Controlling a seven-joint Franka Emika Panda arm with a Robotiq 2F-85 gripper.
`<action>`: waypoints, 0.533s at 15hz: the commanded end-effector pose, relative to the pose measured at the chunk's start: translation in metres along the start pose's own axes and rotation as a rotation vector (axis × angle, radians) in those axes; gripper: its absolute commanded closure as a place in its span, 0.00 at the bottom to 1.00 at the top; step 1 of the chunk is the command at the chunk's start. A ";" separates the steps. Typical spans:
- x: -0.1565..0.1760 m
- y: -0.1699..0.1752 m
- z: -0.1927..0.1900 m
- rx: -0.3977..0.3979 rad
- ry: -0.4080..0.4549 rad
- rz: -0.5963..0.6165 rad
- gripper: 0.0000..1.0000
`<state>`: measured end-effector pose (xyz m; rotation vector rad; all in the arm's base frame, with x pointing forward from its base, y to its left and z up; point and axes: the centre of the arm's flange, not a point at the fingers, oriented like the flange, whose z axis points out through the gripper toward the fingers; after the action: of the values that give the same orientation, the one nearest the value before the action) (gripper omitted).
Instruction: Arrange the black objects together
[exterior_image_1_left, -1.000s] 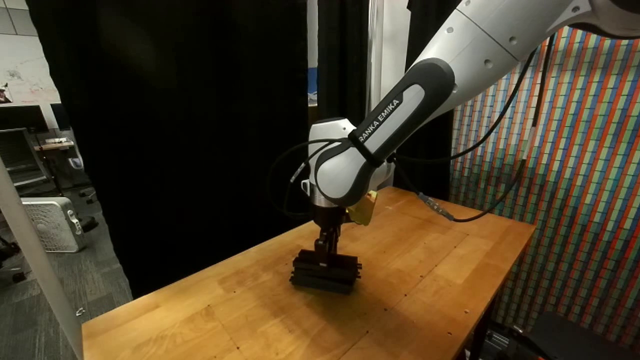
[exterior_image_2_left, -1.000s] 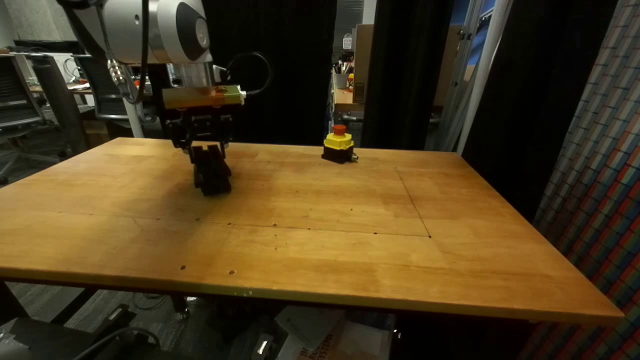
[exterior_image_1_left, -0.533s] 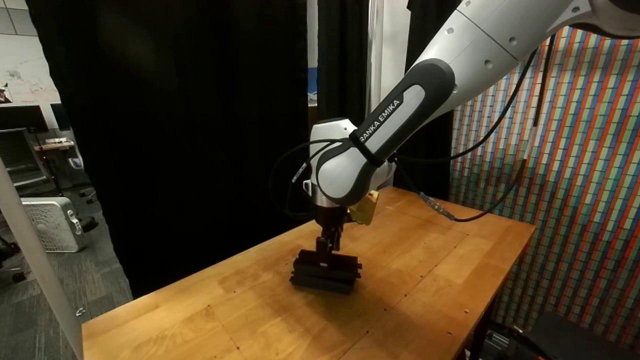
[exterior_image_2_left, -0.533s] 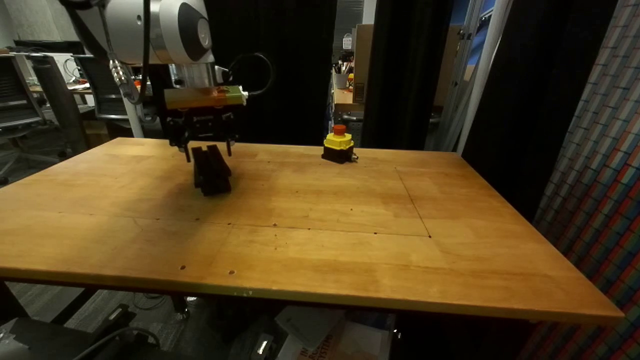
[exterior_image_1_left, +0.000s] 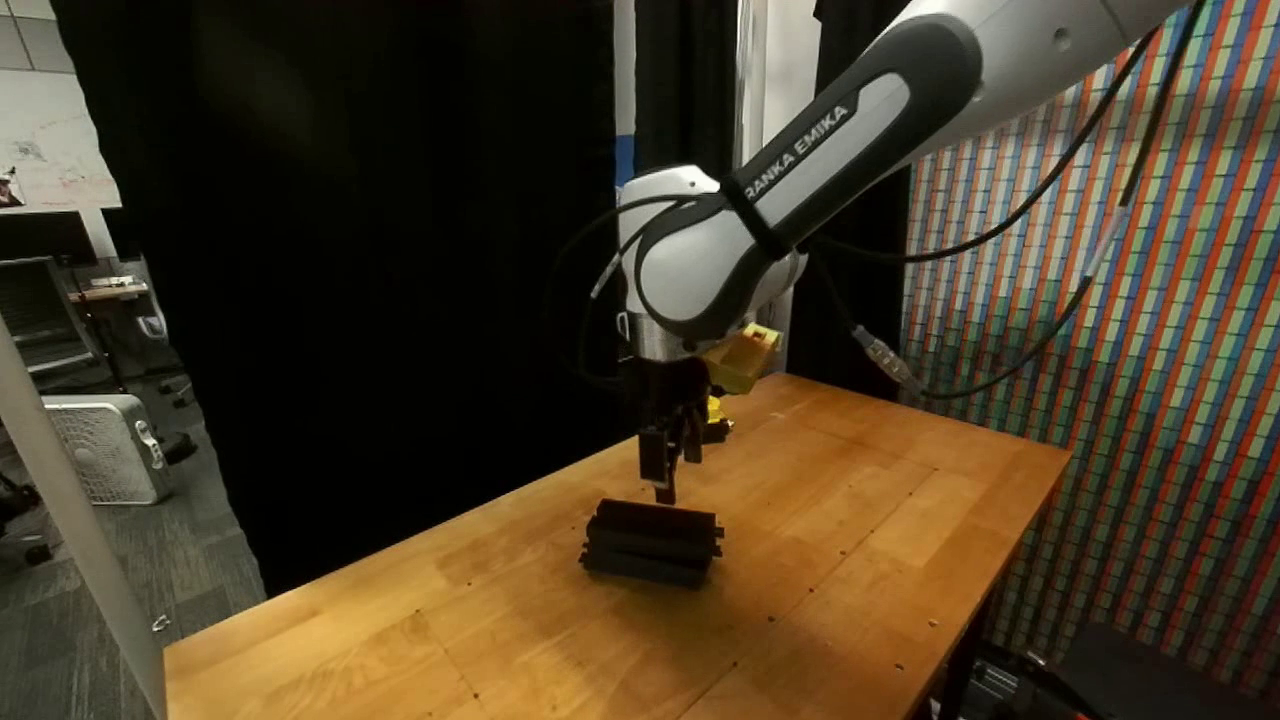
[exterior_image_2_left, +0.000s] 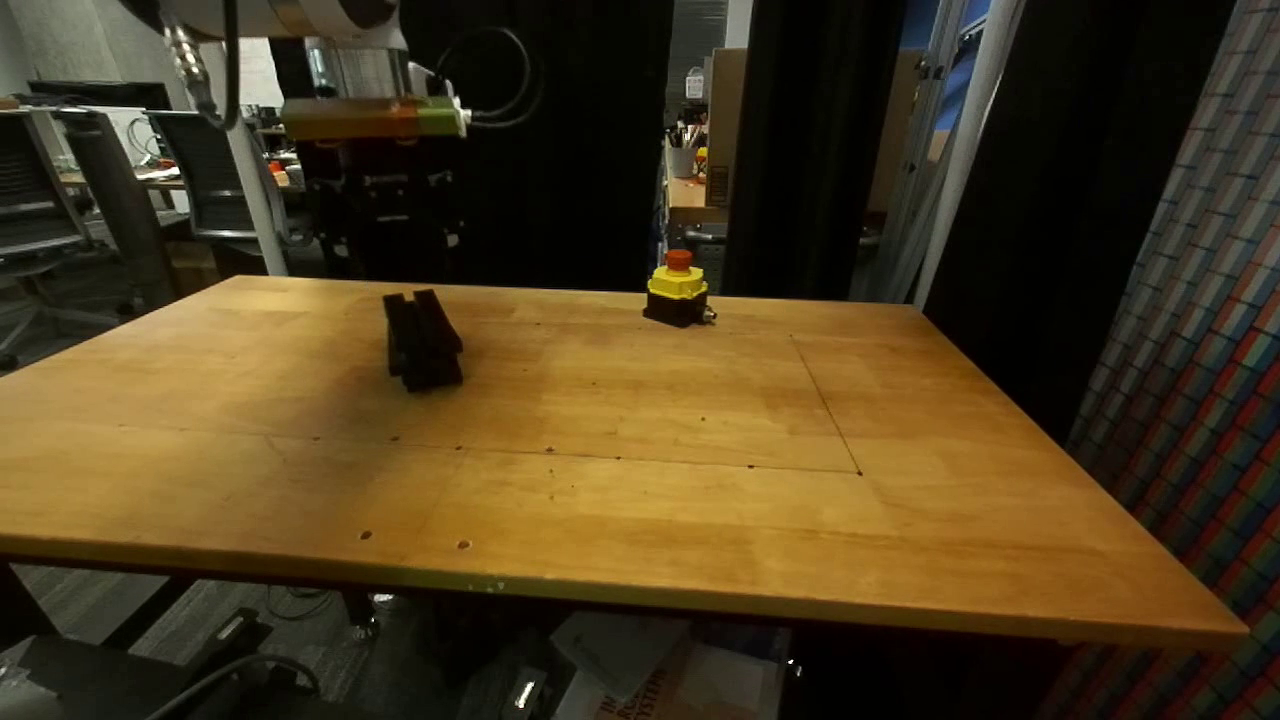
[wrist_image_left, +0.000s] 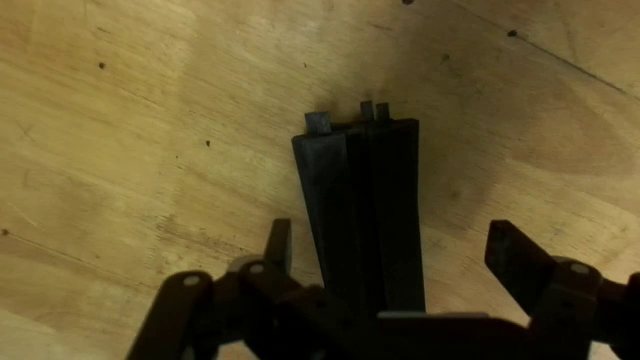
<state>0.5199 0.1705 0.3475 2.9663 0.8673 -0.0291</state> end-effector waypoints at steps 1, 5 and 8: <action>-0.044 -0.001 -0.074 -0.036 -0.023 0.178 0.00; -0.104 0.008 -0.133 -0.036 -0.045 0.376 0.00; -0.150 0.010 -0.167 -0.022 -0.073 0.483 0.00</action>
<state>0.4443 0.1148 0.4820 3.0096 0.2892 -0.1082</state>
